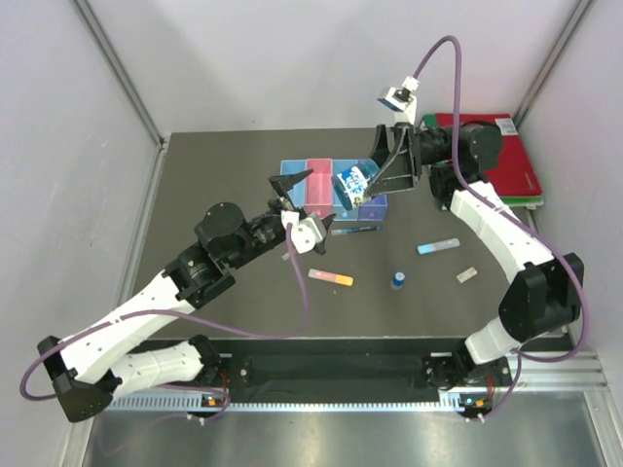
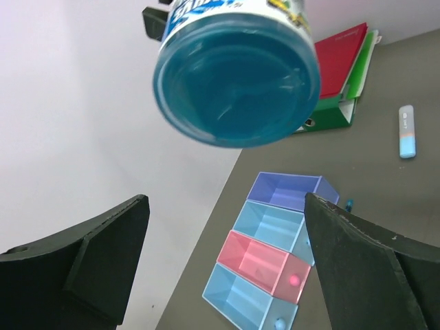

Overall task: Sort the stationery into containers
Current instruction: Place the stationery in the storage box.

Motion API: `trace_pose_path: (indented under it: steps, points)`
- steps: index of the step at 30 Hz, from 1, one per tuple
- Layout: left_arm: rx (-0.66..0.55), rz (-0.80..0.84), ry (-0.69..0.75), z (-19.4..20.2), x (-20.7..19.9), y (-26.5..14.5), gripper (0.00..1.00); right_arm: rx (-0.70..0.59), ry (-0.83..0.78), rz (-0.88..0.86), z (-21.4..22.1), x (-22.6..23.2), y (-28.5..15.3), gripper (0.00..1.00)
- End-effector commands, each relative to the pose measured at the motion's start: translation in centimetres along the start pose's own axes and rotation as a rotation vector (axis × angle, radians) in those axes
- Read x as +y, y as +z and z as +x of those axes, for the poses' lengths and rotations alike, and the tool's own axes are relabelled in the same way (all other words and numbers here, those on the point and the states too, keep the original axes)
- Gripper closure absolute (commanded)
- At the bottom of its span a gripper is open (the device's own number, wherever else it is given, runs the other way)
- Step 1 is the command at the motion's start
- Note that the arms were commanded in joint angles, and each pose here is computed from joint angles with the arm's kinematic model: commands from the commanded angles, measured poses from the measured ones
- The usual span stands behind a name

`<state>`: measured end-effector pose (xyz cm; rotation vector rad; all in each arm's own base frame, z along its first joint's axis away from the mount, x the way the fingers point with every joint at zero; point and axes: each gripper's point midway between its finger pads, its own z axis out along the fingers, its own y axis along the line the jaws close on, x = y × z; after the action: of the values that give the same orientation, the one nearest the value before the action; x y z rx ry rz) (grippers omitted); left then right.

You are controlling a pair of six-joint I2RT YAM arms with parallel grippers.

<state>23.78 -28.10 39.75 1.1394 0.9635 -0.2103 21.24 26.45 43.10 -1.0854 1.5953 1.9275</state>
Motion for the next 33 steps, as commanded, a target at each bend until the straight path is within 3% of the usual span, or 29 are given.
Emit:
trace_pose_path:
  steps: [1, 5, 10, 25, 33]
  points:
    - [0.007, -0.073, -0.009, -0.9, 1.9, -1.6, 0.01, 0.086, -0.205, 0.024, 0.8, 1.2, -1.1, 1.0]
    - [0.003, -0.108, -0.006, -1.3, 2.8, -2.5, 0.01, 0.062, -0.233, 0.068, 0.2, -1.9, -2.3, 1.0]
    - [0.031, -0.104, 0.007, -1.1, 2.9, -3.1, 0.01, 0.058, -0.348, 0.079, -2.1, -2.4, -2.7, 1.0]
    - [0.018, -0.096, 0.008, -1.8, 3.3, -2.3, 0.01, 0.061, -0.646, 0.066, -5.3, 6.1, -1.7, 1.0]
    - [0.012, -0.09, 0.005, -2.4, 3.7, -1.9, 0.01, 0.068, -0.885, 0.08, -6.8, 10.6, -1.8, 1.0]
